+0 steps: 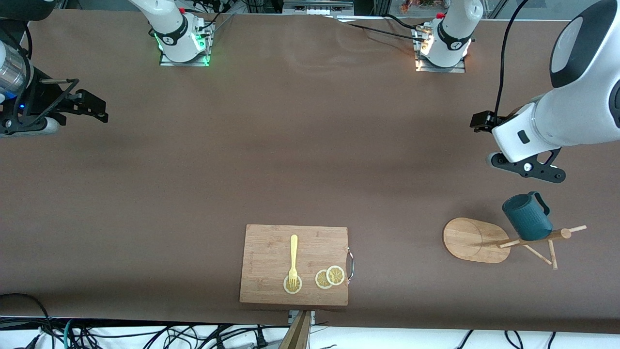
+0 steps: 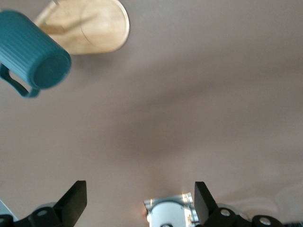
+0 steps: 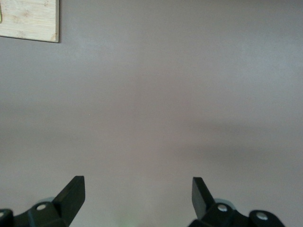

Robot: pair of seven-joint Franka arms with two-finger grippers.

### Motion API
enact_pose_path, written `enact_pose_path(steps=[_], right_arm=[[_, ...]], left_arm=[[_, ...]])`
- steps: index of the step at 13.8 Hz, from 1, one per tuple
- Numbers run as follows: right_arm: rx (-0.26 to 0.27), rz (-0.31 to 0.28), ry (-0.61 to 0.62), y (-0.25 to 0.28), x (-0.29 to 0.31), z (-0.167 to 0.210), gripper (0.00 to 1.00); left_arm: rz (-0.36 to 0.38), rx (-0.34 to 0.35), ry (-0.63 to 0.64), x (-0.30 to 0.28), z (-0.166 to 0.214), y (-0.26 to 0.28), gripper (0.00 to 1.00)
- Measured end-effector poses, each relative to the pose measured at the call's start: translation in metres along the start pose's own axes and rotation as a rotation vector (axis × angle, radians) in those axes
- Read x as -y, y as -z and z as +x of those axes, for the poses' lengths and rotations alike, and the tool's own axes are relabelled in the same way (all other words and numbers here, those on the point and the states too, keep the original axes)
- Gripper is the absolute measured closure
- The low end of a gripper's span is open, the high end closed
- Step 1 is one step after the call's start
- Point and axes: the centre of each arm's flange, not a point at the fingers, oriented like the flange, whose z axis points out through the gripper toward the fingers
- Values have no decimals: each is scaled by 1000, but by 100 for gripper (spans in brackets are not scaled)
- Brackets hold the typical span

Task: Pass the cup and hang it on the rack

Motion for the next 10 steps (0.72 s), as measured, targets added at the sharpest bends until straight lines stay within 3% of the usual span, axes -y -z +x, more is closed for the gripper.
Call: enact_pose_path(steps=[4,10], right_arm=[[-5,2,1,0,1,1,0],[-6,5,1,0,1,1,0]], left_arm=[[12,-242,59,26,-21,3,0],[-28,-325,165,33,-89,-36,0]])
